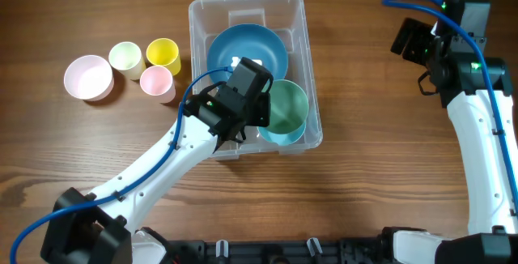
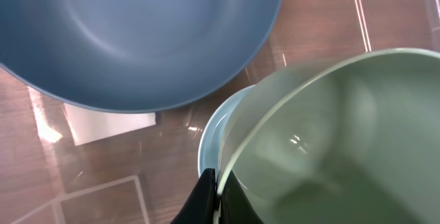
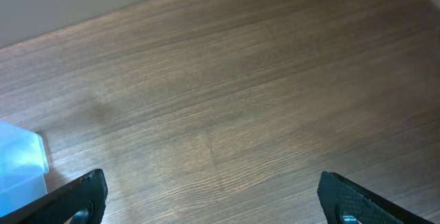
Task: Pack container
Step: 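Carry the mint green bowl with the left gripper into the bin, then lower the mint green bowl into the light blue bowl and release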
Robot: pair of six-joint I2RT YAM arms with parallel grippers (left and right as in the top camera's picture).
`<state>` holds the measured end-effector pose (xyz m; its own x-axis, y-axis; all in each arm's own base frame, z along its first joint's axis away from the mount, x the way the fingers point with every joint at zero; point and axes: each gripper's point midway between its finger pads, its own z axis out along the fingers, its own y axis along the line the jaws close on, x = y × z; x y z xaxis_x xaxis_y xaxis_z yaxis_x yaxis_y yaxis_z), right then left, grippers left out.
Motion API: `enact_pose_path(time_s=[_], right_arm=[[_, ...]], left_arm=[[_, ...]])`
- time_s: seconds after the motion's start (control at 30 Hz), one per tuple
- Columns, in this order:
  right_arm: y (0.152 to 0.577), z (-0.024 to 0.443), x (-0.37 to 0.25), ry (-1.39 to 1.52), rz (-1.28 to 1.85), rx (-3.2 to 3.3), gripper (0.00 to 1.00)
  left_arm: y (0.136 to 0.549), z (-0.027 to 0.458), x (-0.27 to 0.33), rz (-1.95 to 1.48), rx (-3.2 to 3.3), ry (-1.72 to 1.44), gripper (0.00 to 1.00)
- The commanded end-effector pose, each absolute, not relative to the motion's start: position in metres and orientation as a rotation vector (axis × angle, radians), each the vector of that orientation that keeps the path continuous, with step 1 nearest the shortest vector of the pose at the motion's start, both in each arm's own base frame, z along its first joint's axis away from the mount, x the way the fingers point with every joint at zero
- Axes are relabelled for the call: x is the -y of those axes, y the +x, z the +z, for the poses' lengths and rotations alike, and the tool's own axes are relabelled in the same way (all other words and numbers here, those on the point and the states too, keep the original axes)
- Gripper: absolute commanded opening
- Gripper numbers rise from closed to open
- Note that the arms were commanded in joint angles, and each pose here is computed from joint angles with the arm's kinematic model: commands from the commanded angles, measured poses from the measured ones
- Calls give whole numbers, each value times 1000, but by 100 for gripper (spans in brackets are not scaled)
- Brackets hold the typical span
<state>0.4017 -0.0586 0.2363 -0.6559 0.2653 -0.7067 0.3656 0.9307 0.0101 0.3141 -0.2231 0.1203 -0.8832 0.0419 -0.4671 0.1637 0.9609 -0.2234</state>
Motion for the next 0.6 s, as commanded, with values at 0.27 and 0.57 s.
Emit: enact_pose_path(time_s=[0.27,0.57], right_arm=[[404,238,61,463,-179,-2311,100],[404,238,61,463,-179,-2311,100]], left_arm=[[321,127,219,-326,-2609,151,56],[359,171,121,-220,-2468,-271,52]])
